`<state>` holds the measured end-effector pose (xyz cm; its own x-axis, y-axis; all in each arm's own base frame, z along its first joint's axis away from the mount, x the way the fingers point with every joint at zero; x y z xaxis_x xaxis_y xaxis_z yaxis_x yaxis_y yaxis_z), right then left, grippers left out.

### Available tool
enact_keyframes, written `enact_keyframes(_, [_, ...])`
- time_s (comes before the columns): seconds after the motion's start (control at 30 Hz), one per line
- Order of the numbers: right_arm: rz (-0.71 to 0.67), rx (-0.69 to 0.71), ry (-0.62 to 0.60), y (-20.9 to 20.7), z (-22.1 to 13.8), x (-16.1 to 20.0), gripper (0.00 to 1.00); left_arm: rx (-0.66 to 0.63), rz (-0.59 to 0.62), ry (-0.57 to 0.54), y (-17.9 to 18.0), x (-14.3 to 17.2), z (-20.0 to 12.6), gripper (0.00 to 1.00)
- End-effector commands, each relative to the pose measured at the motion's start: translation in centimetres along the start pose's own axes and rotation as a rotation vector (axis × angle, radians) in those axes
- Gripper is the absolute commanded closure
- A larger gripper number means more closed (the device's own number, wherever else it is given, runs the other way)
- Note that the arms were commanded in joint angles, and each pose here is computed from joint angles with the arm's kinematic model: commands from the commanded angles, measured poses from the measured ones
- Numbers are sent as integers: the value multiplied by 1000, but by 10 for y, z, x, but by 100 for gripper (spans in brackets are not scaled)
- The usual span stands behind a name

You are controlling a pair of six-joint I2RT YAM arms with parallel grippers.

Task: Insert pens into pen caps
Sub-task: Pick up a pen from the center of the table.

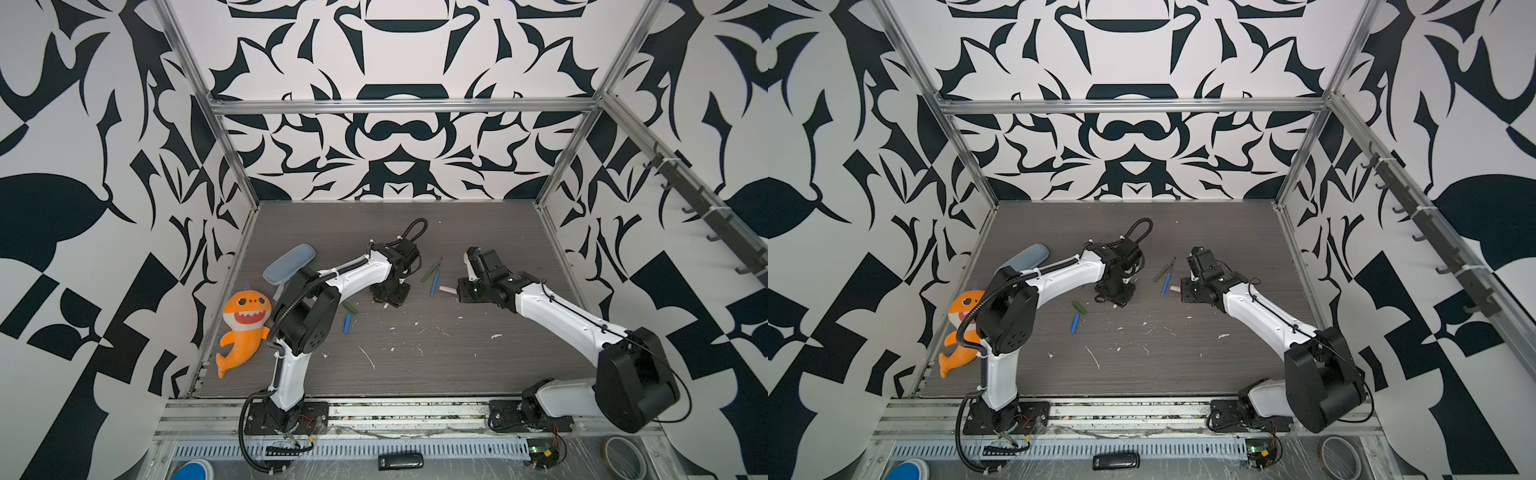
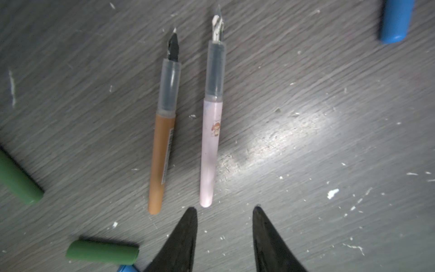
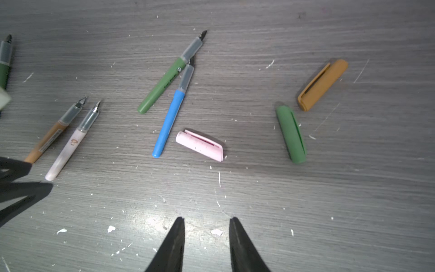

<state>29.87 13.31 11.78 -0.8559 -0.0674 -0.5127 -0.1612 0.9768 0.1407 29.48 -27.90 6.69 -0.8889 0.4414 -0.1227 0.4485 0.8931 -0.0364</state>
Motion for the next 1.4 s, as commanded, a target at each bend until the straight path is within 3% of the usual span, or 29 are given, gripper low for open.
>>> enact_keyframes(0.0, [1,-12,-27,3,-6,-3,68,-16,17,32,3,0,1,58])
enact_keyframes(0.47, [5,-13,-23,5,-7,1,77,-44,-1,62,14,-10,25,64])
enact_keyframes(0.7, [7,-7,-18,4,-5,3,83,-50,-18,80,17,-6,35,71])
enact_keyframes(1.37, [17,0,-36,3,-5,2,83,-37,-7,46,13,2,32,91])
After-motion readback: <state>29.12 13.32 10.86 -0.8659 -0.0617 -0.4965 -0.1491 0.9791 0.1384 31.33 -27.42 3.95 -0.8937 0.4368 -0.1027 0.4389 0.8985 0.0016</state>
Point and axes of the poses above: each gripper's point midway between its finger pads, its own z axis out along the fingers, its own y axis along the line the jaws close on, x = y × z, the point moved 2 cm from there along -z, back along the fingers, and after that the axes turned 5 degrees about -z, right-handed, at the moved point
